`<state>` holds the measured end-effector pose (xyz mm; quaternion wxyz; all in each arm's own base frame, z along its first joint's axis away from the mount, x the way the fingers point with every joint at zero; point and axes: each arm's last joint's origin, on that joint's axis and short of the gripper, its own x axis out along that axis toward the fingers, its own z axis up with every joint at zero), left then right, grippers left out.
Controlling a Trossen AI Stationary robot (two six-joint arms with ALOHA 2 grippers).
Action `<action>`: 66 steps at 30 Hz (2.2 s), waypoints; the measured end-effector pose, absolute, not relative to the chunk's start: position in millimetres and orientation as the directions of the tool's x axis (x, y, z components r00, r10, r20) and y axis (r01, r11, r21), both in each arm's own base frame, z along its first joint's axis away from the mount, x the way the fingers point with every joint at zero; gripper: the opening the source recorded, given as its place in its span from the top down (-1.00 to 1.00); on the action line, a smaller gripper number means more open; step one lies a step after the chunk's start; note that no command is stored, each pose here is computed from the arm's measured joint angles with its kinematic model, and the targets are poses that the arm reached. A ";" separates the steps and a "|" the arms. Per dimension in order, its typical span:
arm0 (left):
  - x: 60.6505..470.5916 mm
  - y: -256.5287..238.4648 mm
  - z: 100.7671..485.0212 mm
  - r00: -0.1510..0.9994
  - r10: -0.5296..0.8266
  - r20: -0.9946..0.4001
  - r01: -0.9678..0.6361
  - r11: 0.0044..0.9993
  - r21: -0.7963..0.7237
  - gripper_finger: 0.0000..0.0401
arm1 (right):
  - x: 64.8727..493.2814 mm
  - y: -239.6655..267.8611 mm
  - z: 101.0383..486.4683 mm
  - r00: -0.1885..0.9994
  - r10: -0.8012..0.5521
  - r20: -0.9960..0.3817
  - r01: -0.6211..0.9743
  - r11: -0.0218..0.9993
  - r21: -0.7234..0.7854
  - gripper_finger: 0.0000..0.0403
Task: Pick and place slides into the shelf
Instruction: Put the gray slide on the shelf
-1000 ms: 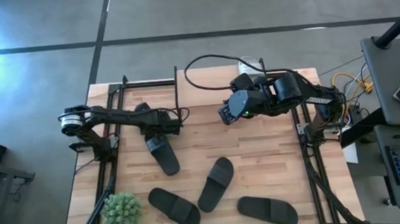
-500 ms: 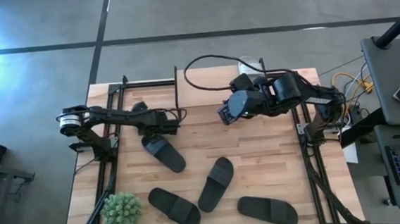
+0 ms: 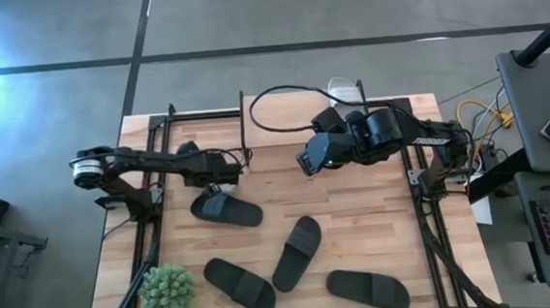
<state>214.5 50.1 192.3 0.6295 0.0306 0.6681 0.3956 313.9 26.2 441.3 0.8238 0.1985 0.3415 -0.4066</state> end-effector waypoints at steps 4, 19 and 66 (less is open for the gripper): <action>197.8 47.2 220.1 -0.167 0.540 -0.825 -0.502 0.674 0.543 1.00 | 314.9 26.2 438.3 0.427 -0.536 -0.728 0.806 0.590 0.038 -0.07; 157.9 24.6 331.4 0.317 0.616 -0.721 -0.620 0.710 0.334 1.00 | 297.8 17.5 464.1 0.405 -0.759 -0.510 0.902 0.422 0.089 -0.06; 457.1 137.2 333.1 0.532 0.790 -0.306 -0.514 0.588 0.625 1.00 | 221.3 6.7 511.8 0.477 -0.776 -0.413 0.876 0.459 0.150 -0.07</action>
